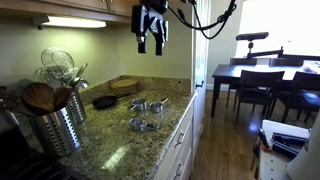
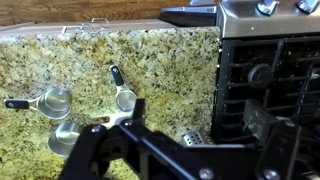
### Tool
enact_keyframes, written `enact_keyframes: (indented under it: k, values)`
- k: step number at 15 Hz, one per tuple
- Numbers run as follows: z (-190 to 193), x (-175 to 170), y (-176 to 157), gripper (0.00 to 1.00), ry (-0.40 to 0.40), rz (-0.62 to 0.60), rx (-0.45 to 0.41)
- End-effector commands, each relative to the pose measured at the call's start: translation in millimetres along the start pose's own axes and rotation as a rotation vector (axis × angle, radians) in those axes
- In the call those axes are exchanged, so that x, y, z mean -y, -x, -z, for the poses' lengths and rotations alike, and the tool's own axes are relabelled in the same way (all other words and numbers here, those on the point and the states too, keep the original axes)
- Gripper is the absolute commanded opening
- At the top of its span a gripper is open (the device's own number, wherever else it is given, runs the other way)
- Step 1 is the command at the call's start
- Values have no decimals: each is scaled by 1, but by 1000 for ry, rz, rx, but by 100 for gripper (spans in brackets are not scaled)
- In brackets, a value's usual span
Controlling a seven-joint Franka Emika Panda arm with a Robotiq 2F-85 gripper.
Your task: Put the measuring cups one inside the other
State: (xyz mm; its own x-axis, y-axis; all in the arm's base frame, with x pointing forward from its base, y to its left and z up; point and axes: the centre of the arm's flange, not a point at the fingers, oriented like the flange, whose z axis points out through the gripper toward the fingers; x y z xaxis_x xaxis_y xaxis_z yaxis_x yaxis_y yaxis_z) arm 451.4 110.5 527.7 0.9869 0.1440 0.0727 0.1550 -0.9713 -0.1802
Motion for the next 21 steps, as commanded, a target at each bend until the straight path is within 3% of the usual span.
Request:
enact_keyframes:
  k: [1,10,21]
  values:
    - [0,0,0,100,0,0,0]
    - [-14,-1,-11,100,-4,-9,3]
    - [-87,-18,-51,100,49,-46,-89]
